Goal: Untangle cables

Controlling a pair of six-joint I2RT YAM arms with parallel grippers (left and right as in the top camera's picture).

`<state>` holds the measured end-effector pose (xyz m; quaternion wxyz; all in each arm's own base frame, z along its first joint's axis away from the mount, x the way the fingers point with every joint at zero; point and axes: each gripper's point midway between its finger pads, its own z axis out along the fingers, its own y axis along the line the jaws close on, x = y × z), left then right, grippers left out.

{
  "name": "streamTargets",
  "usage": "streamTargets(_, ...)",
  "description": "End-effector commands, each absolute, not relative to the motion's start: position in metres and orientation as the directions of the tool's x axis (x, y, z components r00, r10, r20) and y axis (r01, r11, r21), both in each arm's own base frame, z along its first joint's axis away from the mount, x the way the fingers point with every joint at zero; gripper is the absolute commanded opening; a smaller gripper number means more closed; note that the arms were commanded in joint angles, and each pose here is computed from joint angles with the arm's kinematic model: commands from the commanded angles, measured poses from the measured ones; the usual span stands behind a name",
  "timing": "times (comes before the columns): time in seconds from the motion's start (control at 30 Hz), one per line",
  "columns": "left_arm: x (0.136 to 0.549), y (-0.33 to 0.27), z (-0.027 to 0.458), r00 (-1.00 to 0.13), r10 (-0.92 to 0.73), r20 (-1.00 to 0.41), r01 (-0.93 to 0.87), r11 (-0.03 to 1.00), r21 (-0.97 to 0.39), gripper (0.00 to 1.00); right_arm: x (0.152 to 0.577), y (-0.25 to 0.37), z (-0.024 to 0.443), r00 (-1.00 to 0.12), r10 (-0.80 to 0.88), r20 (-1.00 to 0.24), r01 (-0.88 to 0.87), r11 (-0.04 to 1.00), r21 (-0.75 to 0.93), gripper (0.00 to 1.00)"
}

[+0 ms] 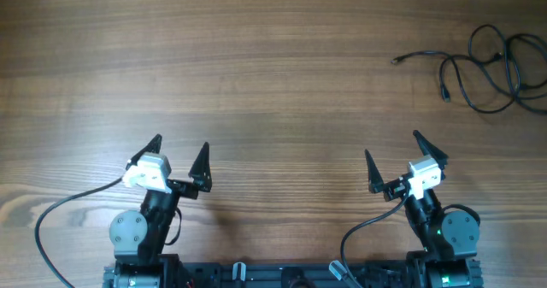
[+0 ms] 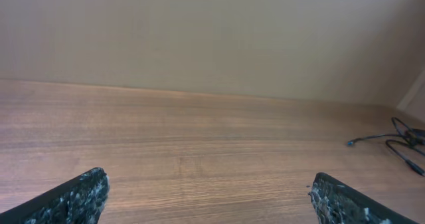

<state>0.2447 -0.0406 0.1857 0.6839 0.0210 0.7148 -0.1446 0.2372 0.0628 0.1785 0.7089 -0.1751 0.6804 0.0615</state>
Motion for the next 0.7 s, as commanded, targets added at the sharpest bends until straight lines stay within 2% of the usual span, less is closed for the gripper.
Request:
streamTargets(0.0,0.245,-0.036,0.172,-0.055,-0.146,-0.988,0.206,0.966,-0.155,1.00,0.236,0.064,0.180,0.076,-0.146,-0.986,-0.335,0.928,-0.163,1.00)
streamTargets(0.07,0.243,-0.036,0.159,-0.100,-0.147,-0.984,0.198,0.966,-0.164,1.00,0.236,0.064,0.180,0.076,-0.146,-0.986,-0.335,0.928,-0.163,1.00)
streamTargets(0.67,0.243,-0.036,0.161,-0.088,-0.147,-0.985,0.198,0.967,-0.161,1.00,0.236,0.064,0.180,0.076,-0.146,-0.986,-0.335,0.928,-0.163,1.00)
